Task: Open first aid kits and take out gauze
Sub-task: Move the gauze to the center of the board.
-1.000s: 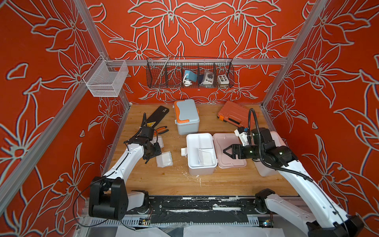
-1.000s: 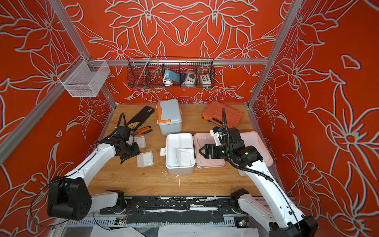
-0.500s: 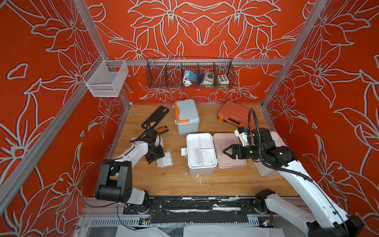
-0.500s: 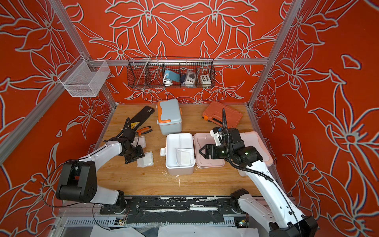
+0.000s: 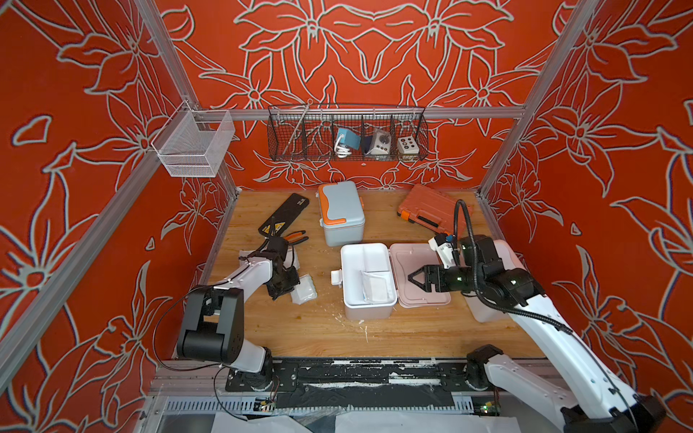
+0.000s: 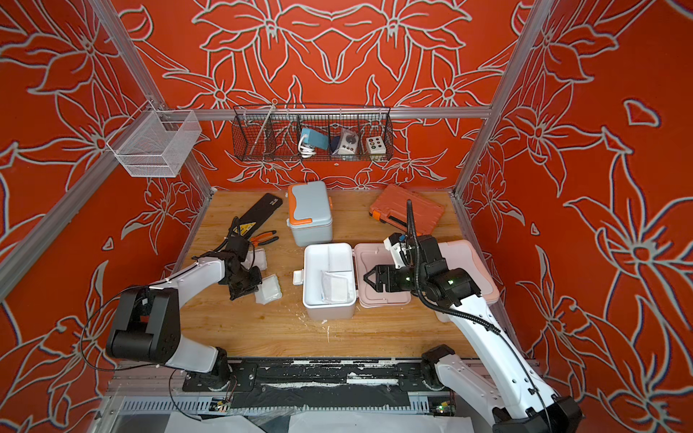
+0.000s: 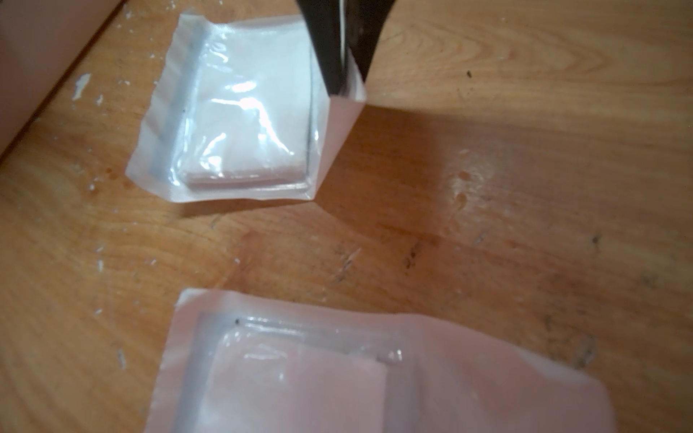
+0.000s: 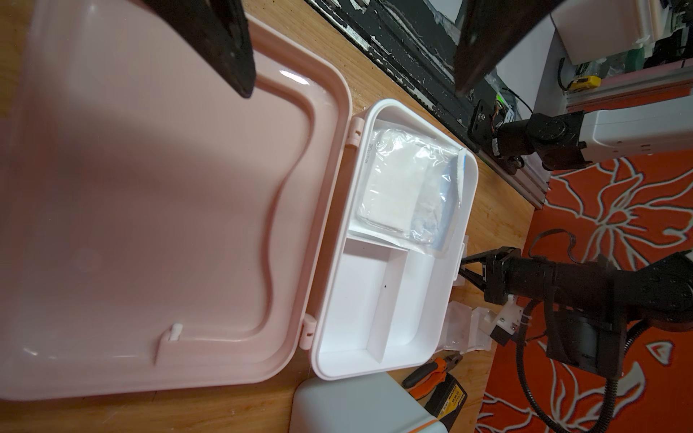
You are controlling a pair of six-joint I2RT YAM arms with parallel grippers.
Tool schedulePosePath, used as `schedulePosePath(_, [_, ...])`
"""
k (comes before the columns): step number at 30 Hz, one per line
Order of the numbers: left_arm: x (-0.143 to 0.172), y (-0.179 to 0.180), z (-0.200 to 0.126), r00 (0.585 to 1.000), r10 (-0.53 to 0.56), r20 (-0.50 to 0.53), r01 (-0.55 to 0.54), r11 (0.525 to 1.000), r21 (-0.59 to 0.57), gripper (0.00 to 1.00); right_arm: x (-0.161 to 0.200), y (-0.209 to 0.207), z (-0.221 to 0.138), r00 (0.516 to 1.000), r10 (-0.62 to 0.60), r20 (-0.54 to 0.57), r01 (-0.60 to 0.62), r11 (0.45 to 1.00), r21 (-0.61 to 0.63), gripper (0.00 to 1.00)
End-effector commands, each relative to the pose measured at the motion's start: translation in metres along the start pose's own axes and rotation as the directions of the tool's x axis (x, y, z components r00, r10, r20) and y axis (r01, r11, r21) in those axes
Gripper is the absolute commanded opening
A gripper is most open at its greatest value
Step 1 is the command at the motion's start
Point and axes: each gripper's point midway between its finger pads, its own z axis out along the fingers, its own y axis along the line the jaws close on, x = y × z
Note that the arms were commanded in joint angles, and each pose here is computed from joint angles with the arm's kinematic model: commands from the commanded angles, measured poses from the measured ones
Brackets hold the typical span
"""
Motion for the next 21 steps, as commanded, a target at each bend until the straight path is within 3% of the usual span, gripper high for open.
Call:
schedulePosePath(1, [-0.008,0.005,-0.010,1.000,0.017,0.025,-0.016,0.999,-0.043,0.00,0.001,0.000,-0.001,1.000,-0.004,0.005,0.004,1.000,-0.005,0.83])
schedulePosePath(21, [-0.025,0.013,-0.031,0.996,0.079,0.037,-0.073,0.986,-0.149,0.00,0.001,-0.001,-0.002,1.000,-0.002,0.004,0.002,1.000,0.006,0.83])
